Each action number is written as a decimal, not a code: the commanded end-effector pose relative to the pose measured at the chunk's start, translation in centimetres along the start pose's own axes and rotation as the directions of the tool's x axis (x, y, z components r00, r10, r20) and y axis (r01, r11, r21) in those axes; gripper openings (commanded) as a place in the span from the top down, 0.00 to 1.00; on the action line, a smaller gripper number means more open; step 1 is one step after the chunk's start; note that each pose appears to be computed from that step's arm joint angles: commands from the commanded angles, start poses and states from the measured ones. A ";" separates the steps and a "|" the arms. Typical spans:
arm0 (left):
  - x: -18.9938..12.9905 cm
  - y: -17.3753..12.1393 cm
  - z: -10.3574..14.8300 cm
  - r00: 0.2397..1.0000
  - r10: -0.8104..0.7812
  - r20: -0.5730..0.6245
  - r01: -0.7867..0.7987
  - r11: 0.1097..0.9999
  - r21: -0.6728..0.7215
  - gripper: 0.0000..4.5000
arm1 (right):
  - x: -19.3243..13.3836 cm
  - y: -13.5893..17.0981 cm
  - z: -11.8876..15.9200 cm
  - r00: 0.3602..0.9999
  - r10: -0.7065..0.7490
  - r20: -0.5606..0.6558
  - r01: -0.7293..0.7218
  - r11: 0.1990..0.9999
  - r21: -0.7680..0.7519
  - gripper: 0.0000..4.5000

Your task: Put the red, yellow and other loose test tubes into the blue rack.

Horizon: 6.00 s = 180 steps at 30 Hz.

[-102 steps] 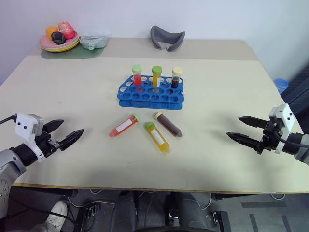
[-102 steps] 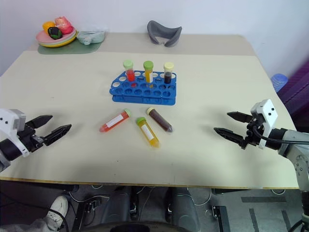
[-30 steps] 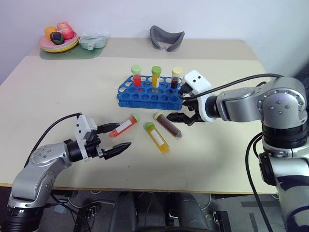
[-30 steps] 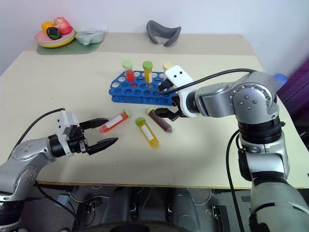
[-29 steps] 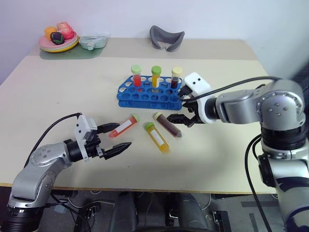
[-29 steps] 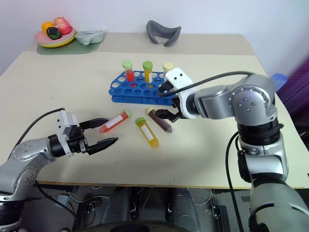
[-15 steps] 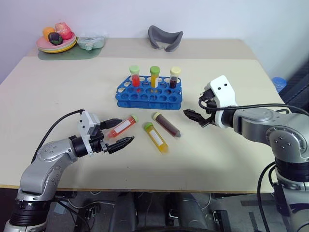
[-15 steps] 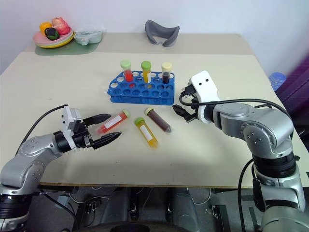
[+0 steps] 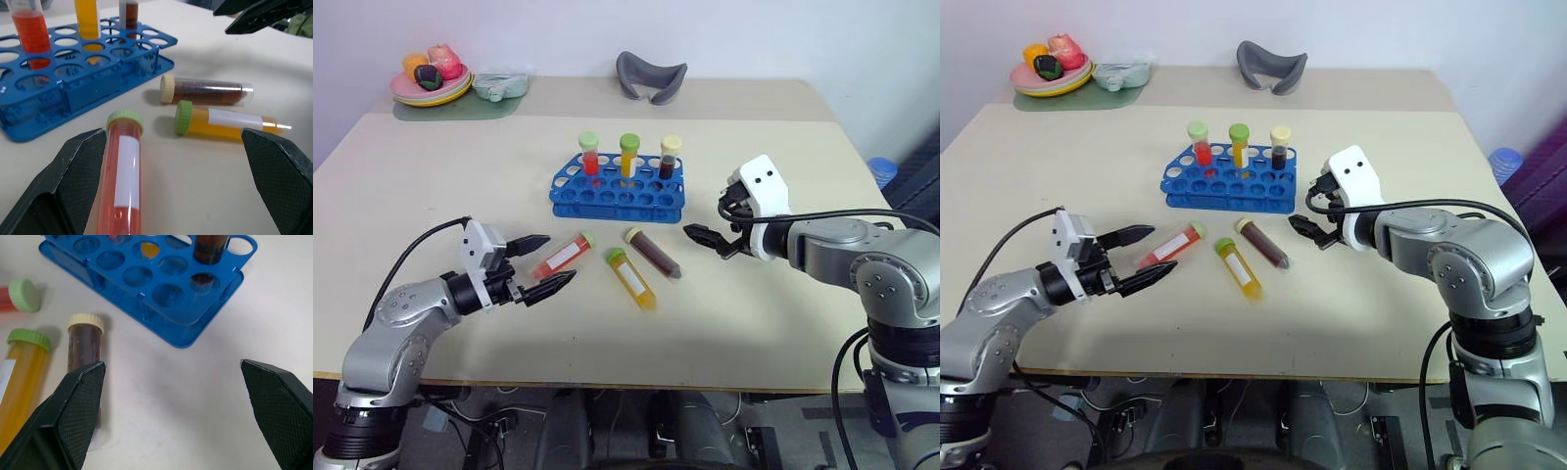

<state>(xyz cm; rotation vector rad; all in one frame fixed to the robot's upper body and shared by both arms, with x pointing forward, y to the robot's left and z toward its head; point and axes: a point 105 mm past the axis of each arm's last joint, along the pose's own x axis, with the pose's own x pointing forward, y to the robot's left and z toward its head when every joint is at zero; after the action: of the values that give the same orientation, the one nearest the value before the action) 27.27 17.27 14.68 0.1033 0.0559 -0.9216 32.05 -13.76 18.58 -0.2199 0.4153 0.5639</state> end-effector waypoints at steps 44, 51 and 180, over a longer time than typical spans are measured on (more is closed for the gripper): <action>-0.1 -1.7 -0.2 0.992 -0.112 -0.053 0.115 0.992 0.057 0.01 | 3.3 6.8 0.2 0.944 0.174 -0.281 -0.199 0.978 -0.061 0.00; 0.1 -1.9 -0.4 0.991 -0.123 -0.051 0.126 0.990 0.058 0.01 | 4.3 6.3 -0.4 0.932 0.128 -0.338 -0.151 0.988 -0.043 0.00; 1.3 -0.5 1.2 0.995 -0.024 0.100 0.020 0.999 0.040 0.00 | 8.1 2.3 4.4 0.598 -0.100 0.795 0.083 0.995 0.062 0.82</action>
<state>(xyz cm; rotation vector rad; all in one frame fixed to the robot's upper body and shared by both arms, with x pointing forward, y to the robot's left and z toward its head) 27.82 15.88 14.27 0.0779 -0.0009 -0.9455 38.43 -6.76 16.76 0.0513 -0.3970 0.4999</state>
